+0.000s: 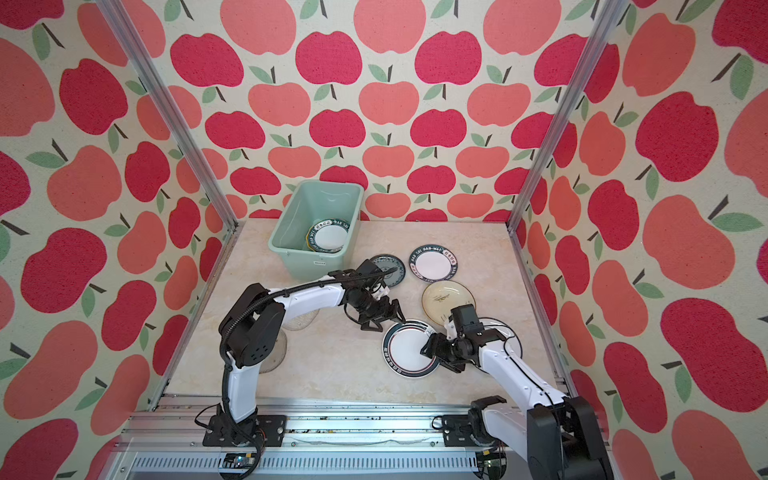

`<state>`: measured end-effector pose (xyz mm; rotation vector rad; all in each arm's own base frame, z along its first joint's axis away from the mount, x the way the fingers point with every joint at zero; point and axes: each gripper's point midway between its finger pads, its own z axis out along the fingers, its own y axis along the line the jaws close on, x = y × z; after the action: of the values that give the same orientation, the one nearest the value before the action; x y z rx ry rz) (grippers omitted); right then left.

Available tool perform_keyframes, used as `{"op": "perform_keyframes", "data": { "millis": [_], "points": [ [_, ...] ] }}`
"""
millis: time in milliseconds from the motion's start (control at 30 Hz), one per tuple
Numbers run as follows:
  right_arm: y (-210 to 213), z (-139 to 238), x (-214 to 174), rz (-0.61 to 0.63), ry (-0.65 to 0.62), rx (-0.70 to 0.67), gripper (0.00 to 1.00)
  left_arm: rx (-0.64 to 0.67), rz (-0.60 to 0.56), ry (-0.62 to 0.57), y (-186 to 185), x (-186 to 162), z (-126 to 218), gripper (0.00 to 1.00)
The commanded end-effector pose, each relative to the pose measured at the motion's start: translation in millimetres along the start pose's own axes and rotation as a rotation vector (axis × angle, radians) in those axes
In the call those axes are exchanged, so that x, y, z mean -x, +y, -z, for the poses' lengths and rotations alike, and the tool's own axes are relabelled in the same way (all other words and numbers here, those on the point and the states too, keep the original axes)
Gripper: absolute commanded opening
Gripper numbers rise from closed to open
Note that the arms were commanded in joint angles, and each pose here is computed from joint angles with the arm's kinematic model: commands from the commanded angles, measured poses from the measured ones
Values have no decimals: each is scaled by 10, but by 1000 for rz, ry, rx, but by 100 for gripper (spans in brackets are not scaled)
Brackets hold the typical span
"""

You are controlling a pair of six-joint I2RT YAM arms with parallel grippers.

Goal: Place the plates into the plastic bin on the countertop
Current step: 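Close both grippers on opposite rims of the red-and-green rimmed plate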

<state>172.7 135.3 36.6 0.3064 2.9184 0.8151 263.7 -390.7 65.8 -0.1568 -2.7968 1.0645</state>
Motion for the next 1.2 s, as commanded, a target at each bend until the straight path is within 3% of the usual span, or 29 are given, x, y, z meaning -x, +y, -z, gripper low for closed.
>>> {"op": "perform_keyframes", "data": {
  "millis": [0, 700, 1167],
  "points": [
    [82, -44, -35, 33, 23, 54, 69, -59, 65, 31, 56, 23, -109, 90],
    [443, 159, 49, 140, -65, 225, 61, -70, 107, 49, 86, 11, -174, 86],
    [425, 105, 84, 127, -54, 211, 37, -62, 95, 50, 44, -7, -166, 86]
  ]
}}
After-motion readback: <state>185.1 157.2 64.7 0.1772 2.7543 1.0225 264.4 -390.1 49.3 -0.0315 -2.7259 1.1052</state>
